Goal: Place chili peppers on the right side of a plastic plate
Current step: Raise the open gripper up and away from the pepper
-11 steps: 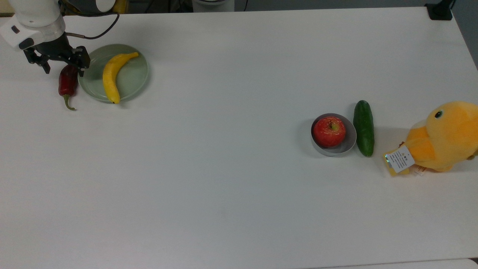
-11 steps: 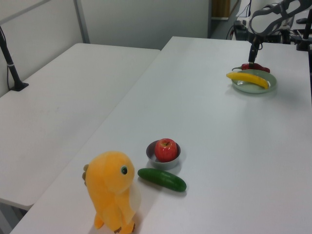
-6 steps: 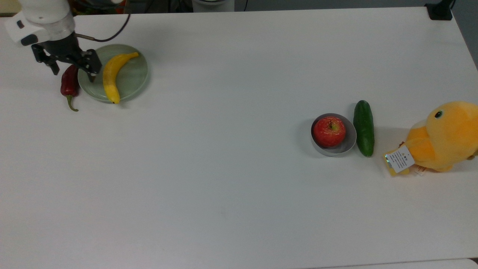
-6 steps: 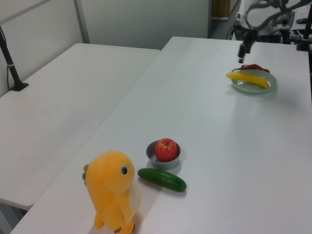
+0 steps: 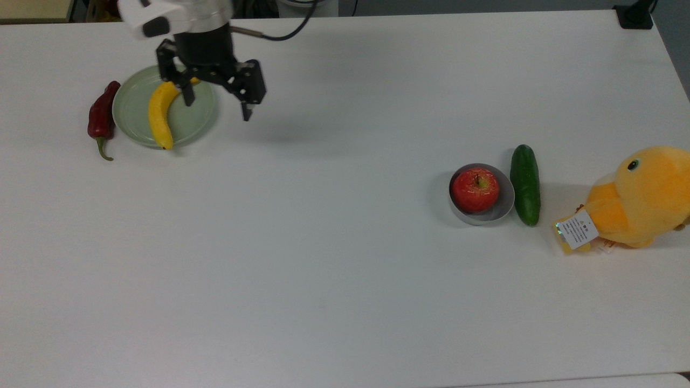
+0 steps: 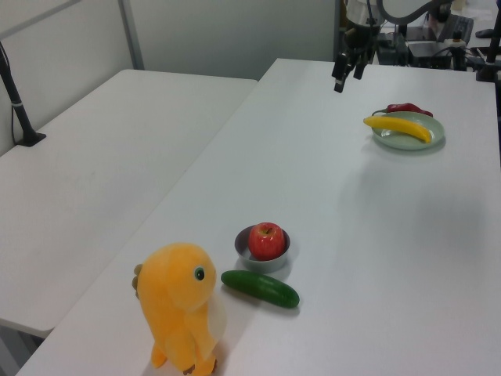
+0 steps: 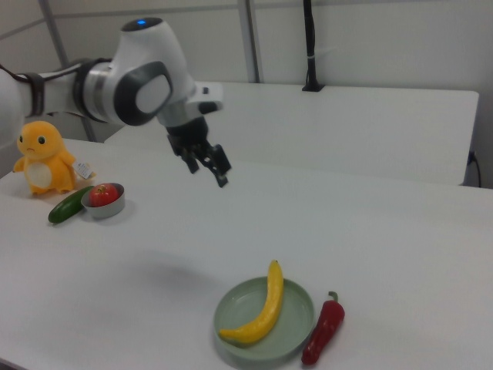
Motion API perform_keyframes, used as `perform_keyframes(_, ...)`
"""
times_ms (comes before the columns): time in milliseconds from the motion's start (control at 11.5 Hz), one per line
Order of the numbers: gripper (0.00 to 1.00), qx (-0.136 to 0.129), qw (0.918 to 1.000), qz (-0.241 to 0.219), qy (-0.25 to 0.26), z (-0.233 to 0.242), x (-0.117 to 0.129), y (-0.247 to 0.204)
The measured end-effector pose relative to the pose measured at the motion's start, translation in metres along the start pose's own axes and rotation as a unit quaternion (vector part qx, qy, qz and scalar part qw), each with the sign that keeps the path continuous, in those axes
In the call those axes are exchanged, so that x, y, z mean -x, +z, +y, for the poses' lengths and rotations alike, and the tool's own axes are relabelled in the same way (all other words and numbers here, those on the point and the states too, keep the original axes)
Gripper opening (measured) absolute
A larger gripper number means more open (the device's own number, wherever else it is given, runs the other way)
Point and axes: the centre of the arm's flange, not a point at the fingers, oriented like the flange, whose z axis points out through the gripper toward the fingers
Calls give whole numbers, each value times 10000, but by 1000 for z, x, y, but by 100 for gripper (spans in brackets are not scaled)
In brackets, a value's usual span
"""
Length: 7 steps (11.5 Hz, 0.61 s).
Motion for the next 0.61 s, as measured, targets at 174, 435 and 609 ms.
perform_keyframes(174, 100, -29, 9994, -265, -215, -49, 22, -19)
perform_keyframes(435, 100, 6, 9977, -516, -432, -70, 44, -48)
perform_keyframes(609, 100, 1, 9984, -445, -358, -59, 44, -59)
